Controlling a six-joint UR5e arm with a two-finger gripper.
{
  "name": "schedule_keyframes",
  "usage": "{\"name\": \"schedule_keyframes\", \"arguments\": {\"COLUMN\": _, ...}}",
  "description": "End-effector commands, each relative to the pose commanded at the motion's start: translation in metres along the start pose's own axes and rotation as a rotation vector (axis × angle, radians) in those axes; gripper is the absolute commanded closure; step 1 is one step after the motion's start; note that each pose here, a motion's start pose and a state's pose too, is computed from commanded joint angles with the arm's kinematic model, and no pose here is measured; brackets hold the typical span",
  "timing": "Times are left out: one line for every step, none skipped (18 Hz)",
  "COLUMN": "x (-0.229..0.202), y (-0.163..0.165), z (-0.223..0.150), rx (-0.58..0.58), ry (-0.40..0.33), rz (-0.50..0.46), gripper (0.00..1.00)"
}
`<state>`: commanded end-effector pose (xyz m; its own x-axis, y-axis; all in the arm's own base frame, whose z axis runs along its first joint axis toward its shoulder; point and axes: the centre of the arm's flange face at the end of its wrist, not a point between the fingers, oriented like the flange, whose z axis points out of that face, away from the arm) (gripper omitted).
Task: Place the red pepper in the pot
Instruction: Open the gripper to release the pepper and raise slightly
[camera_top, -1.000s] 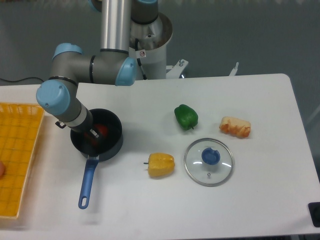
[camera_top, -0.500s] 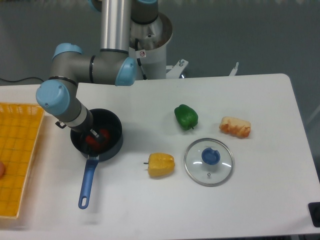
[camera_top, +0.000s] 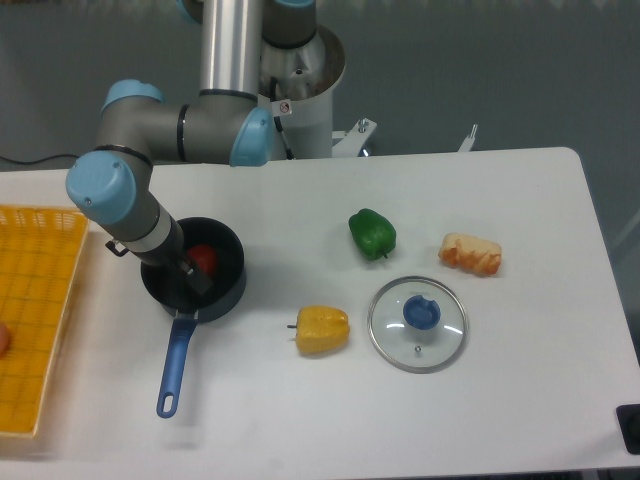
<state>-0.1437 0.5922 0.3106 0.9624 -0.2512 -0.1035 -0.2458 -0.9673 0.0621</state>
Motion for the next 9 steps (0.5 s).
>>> {"name": "schedule_keyframes", "arguments": {"x": -0.007, "y": 0.001, "z": -0.009, "rx": 0.013, "ry": -0.011, "rz": -0.008, "gripper": 0.0}}
{"name": "schedule_keyframes", "arguments": {"x": -0.012, "y": 0.005, "z": -0.018, "rx": 0.026, "ry": -0.02, "rz": -0.018, "gripper": 0.0}}
{"name": "schedule_keyframes", "arguments": {"x": -0.017, "y": 0.011, "z": -0.025, "rx": 0.037, "ry": -0.024, "rz": -0.031, "gripper": 0.0}}
{"name": "schedule_keyframes", "arguments": {"x": -0.021, "y": 0.015, "z": -0.03, "rx": 0.045, "ry": -0.028, "rz": -0.041, "gripper": 0.0}}
{"name": "schedule_keyframes", "arguments": {"x": -0.025, "y": 0.017, "z": -0.031, "rx": 0.048, "ry": -0.029, "rz": -0.048, "gripper": 0.0}}
{"name": "schedule_keyframes", "arguments": {"x": -0.031, "y": 0.02, "z": -0.033, "rx": 0.051, "ry": -0.032, "rz": -0.052, "gripper": 0.0}}
{"name": "schedule_keyframes", "arguments": {"x": -0.034, "y": 0.022, "z": -0.034, "rx": 0.051, "ry": -0.035, "rz": -0.049, "gripper": 0.0}}
{"name": "schedule_keyframes", "arguments": {"x": -0.038, "y": 0.025, "z": -0.037, "rx": 0.055, "ry": -0.04, "rz": -0.048, "gripper": 0.0}}
{"name": "schedule_keyframes", "arguments": {"x": -0.042, "y": 0.027, "z": -0.042, "rx": 0.06, "ry": -0.048, "rz": -0.046, "gripper": 0.0}}
